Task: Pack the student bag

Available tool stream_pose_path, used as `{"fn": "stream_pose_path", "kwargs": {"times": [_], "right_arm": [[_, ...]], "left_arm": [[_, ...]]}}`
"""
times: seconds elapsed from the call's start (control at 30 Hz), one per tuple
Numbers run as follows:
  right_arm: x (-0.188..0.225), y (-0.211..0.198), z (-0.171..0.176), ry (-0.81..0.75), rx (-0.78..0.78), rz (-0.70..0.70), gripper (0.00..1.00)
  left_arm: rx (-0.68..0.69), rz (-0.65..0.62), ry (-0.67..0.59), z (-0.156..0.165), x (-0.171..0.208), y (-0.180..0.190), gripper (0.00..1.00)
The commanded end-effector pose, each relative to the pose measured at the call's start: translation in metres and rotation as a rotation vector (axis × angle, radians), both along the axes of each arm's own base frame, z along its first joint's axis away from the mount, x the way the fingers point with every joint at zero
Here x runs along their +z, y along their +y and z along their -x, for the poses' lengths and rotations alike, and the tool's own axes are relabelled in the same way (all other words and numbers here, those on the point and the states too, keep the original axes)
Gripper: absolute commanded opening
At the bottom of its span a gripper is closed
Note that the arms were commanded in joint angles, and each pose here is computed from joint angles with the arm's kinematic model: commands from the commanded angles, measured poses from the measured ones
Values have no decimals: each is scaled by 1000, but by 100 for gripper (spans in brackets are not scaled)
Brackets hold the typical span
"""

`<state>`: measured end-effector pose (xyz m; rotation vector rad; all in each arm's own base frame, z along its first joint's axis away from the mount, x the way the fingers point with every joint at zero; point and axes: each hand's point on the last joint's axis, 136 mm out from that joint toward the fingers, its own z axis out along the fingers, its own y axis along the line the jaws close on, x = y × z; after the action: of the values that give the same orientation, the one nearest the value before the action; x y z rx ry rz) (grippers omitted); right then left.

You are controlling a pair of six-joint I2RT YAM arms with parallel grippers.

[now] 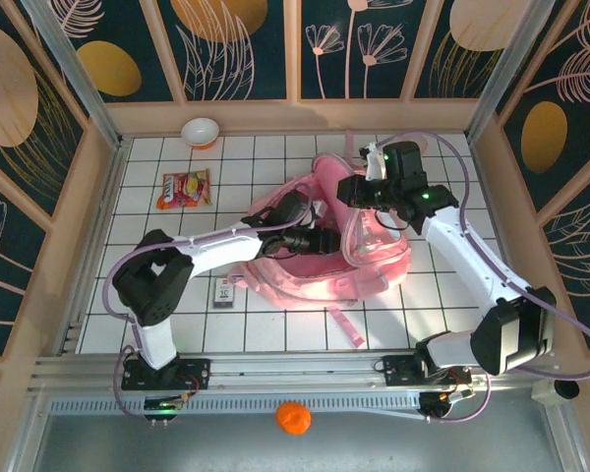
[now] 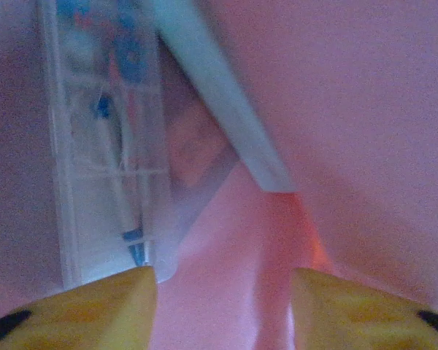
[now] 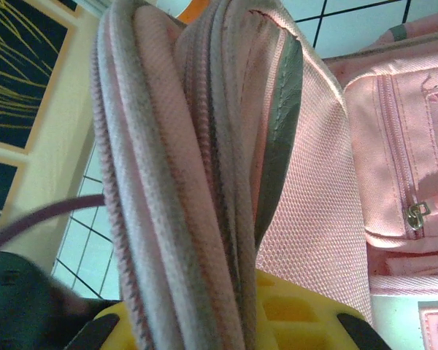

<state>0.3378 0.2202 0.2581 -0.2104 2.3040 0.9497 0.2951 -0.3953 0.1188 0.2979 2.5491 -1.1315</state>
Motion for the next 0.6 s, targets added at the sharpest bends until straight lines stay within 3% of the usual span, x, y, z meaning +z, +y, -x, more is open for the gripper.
{"fn": "stream_pose_path", "kwargs": {"times": [0.0, 0.17, 0.23, 0.37, 0.57], "right_arm": [[48, 13, -8, -192, 125, -24, 0], [30, 17, -14, -119, 169, 58, 1], [26, 20, -15, -64, 171, 36, 22], [28, 25, -9, -5, 149, -30, 45], [40, 21, 16, 18, 116, -113, 52]], "left_arm": [[79, 44, -128, -22, 54, 22, 59], [226, 79, -173, -53, 81, 79, 64], [271, 73, -210, -62, 93, 100, 65], [350, 61, -245, -74, 109, 136, 67], [440, 30, -254, -87, 109, 188, 69]]}}
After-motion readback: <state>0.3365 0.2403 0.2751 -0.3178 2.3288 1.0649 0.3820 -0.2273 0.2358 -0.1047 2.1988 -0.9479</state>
